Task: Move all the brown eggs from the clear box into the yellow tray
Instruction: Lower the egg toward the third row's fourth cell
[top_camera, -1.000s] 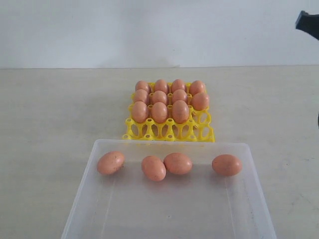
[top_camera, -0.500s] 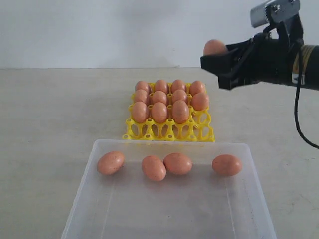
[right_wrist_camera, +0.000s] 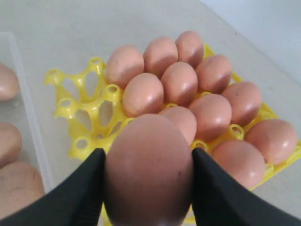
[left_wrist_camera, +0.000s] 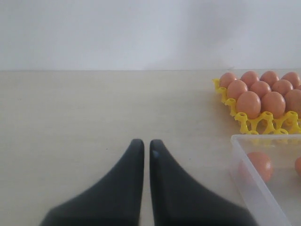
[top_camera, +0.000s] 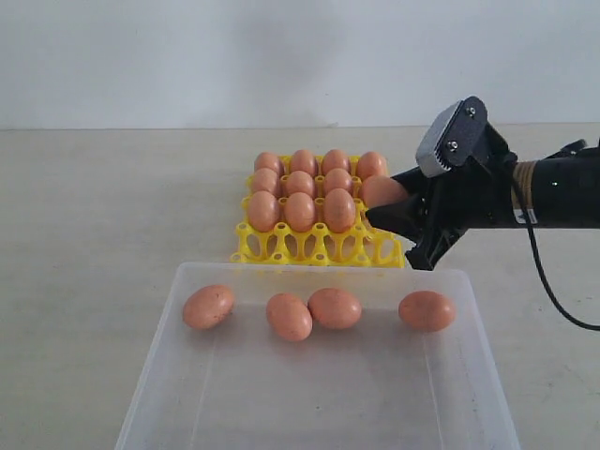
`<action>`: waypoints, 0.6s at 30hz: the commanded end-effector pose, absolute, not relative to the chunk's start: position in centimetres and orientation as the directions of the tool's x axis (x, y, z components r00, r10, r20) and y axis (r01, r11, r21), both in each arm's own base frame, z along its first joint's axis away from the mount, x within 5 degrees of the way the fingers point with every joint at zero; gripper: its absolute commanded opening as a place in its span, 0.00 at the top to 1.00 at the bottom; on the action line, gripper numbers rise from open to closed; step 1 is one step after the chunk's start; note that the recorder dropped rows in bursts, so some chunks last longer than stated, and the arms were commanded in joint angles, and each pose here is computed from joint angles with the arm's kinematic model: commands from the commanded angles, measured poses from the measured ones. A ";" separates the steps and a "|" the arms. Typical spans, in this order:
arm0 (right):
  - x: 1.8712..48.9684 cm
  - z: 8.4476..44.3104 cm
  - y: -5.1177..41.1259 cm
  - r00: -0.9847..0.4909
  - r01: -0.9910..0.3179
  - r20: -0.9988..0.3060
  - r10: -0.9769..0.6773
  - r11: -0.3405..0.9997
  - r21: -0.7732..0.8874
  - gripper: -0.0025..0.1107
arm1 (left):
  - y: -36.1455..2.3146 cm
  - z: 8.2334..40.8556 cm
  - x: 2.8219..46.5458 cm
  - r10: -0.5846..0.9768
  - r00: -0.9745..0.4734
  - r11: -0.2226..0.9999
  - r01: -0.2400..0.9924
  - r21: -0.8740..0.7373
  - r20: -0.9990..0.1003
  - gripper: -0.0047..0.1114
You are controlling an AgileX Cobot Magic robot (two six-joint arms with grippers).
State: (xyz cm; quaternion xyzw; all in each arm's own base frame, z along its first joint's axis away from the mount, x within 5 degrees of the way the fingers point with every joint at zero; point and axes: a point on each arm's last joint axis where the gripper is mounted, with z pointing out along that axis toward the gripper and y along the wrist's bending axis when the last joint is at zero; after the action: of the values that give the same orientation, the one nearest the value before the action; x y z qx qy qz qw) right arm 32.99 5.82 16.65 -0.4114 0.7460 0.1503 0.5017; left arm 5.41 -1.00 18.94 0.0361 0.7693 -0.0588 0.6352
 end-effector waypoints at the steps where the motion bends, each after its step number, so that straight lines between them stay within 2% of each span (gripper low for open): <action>1: 34.0 16.5 5.8 -0.142 -0.717 -0.922 -0.359 0.680 -0.155 0.98 | -1.0 18.8 5.4 -0.016 -0.191 0.989 0.139 -0.043 -0.981 0.92; 5: 34.3 14.4 6.6 -0.100 -0.771 -0.959 -0.266 0.630 -0.094 0.98 | -1.0 18.8 5.4 -0.016 -0.191 0.989 0.139 -0.043 -0.981 0.92; 8: 34.8 13.1 6.6 -0.091 -0.781 -0.959 -0.269 0.617 -0.099 0.98 | -1.0 18.8 5.4 -0.016 -0.191 0.989 0.139 -0.043 -0.981 0.92; 11: 35.5 13.2 6.4 0.031 -0.741 -0.951 -0.307 0.631 -0.228 0.98 | -1.0 18.8 5.4 -0.016 -0.191 0.989 0.139 -0.043 -0.981 0.92; 14: 37.1 13.9 5.8 0.018 -0.668 -0.967 -0.253 0.717 -0.200 0.98 | -1.0 18.8 5.4 -0.016 -0.191 0.989 0.139 -0.043 -0.981 0.92; 18: 37.2 14.5 6.2 0.019 -0.706 -0.979 -0.201 0.691 -0.156 0.98 | -1.0 18.8 5.4 -0.016 -0.191 0.989 0.139 -0.043 -0.981 0.92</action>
State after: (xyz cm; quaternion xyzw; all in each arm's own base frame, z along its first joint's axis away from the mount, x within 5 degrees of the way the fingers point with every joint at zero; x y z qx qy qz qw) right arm 37.11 6.05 13.96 -0.3391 0.6842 0.1789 0.6204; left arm 5.41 -1.00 18.94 0.0361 0.7693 -0.0588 0.6352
